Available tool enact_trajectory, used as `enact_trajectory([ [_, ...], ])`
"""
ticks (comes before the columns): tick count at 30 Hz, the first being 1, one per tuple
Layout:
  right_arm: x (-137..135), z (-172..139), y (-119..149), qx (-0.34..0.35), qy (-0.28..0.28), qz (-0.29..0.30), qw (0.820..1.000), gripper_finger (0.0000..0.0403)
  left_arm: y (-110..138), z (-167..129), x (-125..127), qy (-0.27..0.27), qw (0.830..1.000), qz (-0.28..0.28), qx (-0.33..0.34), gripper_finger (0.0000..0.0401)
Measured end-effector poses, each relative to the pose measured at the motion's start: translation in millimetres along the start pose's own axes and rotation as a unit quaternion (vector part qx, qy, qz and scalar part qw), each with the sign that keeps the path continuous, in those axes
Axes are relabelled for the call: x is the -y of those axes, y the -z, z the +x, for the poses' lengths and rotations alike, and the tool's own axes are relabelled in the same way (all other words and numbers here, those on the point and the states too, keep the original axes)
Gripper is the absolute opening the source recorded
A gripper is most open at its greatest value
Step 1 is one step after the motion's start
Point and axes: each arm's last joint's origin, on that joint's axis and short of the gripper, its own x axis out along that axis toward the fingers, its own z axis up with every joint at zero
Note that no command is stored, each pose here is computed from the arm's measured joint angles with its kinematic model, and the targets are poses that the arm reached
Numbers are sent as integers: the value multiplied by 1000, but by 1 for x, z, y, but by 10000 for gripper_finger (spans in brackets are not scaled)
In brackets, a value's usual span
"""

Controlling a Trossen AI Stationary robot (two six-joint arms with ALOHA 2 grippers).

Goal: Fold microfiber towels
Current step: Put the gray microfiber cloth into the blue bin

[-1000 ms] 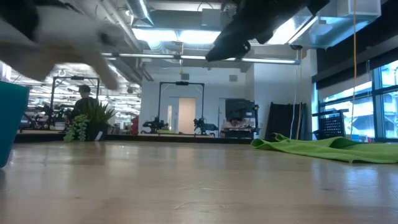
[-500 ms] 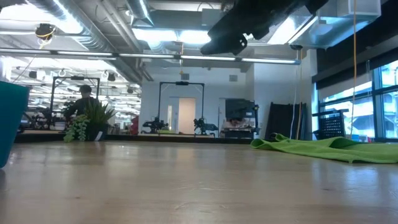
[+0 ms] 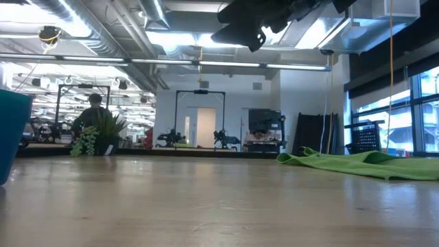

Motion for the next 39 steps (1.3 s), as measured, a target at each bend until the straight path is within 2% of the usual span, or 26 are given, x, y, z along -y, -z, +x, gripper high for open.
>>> enact_trajectory([
  [9,0,0,-1,4,0,0,1000,262,0,34,4,-73,997,22,-15,18],
  [18,0,0,-1,3,0,-1,1000,262,0,59,2,-107,992,22,-59,18],
  [24,0,0,-1,3,-3,-4,1000,262,-6,68,-4,-120,990,2,-77,19],
  [28,0,0,-1,3,-4,-4,1000,262,-10,71,-8,-125,989,-9,-79,33],
  [32,0,0,0,3,-4,-4,1000,262,-12,72,-10,-110,988,-23,-103,49],
  [39,0,0,0,2,-4,-4,1000,262,-12,72,-11,-99,988,-26,-119,54],
])
